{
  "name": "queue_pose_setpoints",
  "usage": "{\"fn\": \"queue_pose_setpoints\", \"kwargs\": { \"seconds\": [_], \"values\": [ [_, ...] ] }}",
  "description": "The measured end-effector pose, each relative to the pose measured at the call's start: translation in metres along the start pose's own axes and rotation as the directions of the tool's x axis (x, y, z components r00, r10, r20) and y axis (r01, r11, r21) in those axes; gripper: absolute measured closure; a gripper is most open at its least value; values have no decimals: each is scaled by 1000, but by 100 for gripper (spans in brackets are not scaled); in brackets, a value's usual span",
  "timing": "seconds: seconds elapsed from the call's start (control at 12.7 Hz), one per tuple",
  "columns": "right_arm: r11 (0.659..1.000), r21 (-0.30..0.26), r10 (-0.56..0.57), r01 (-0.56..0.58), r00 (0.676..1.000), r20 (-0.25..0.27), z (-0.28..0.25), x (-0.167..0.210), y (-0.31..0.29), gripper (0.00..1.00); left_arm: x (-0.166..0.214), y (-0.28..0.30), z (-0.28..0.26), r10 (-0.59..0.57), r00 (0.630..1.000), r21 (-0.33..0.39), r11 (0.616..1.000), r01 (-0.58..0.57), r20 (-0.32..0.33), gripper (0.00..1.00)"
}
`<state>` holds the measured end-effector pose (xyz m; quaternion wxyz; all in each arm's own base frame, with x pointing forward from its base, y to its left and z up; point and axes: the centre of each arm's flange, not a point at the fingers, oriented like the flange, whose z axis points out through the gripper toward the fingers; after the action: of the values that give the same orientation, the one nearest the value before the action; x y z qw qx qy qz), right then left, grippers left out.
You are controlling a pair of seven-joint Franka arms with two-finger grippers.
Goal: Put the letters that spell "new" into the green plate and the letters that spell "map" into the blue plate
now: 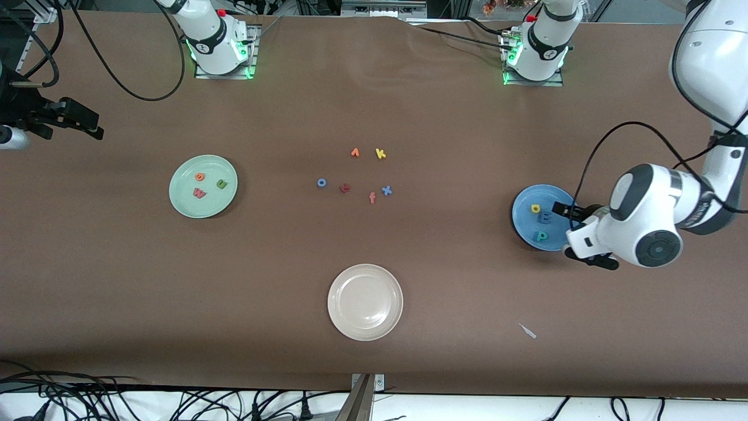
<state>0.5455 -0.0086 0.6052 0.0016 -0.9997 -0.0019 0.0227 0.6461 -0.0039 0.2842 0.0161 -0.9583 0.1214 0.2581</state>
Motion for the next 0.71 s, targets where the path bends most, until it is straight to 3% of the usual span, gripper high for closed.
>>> {"fn": "queue_pose_setpoints", "kwargs": {
  "seconds": [0.71],
  "values": [
    [1000, 0, 0, 0, 1000, 0, 0, 0, 0, 0, -27, -17, -49, -119, 992, 15, 993, 120, -45, 0]
  ]
}}
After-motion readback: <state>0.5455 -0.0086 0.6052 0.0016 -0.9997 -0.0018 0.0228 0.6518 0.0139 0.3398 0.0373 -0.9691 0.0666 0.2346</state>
